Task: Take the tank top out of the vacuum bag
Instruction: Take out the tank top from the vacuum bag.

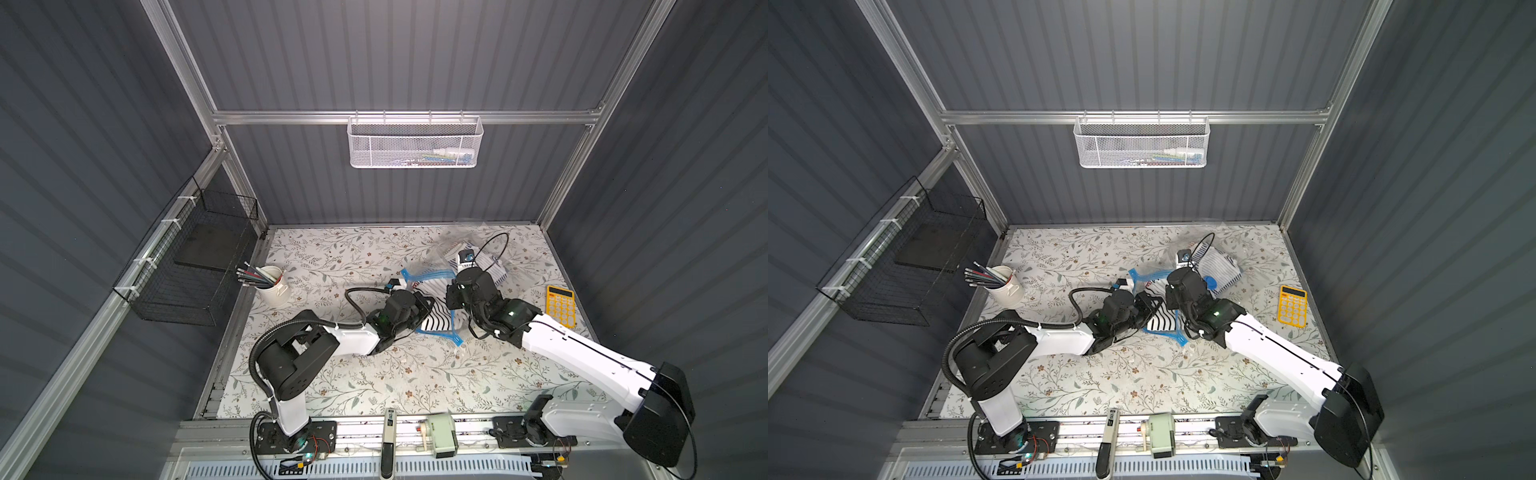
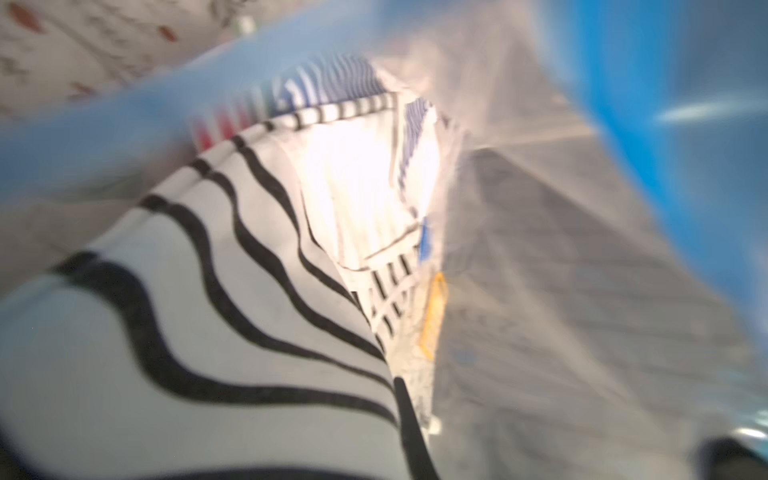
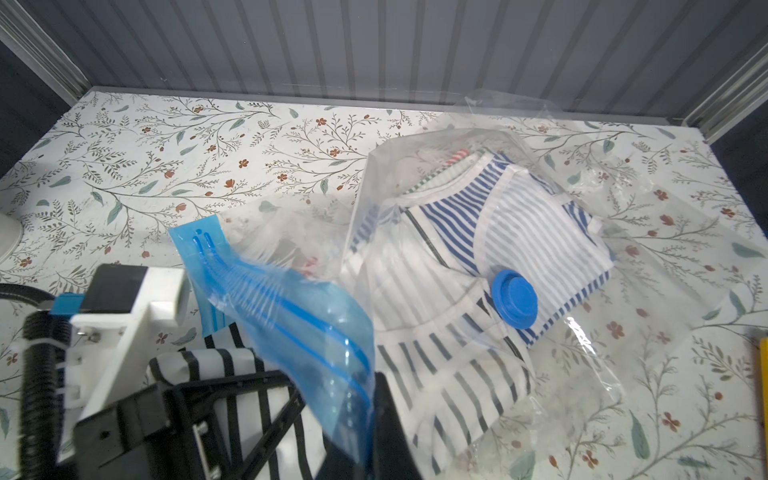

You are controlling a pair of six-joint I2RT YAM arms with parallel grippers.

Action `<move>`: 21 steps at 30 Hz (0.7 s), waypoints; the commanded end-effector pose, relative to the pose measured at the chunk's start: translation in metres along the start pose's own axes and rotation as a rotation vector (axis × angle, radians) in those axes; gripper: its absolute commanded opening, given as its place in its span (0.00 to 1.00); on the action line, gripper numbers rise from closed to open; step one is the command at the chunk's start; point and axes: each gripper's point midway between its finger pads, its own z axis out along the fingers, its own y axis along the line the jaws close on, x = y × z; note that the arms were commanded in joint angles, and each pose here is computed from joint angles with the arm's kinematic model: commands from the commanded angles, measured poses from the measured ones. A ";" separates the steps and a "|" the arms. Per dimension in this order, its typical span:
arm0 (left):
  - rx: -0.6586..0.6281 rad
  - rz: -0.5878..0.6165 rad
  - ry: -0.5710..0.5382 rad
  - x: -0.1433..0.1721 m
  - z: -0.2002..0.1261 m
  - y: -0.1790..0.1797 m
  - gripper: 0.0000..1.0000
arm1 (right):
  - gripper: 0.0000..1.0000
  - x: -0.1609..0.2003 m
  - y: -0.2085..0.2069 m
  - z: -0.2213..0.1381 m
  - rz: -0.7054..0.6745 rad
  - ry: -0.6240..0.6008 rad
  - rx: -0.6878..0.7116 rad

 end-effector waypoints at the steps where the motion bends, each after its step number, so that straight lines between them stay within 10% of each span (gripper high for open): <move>1: 0.031 0.019 0.026 0.002 -0.006 -0.026 0.00 | 0.00 -0.003 -0.006 -0.005 0.022 -0.023 0.006; 21: 0.027 0.059 -0.043 -0.023 -0.101 -0.093 0.00 | 0.00 -0.002 -0.013 -0.007 0.034 -0.004 0.014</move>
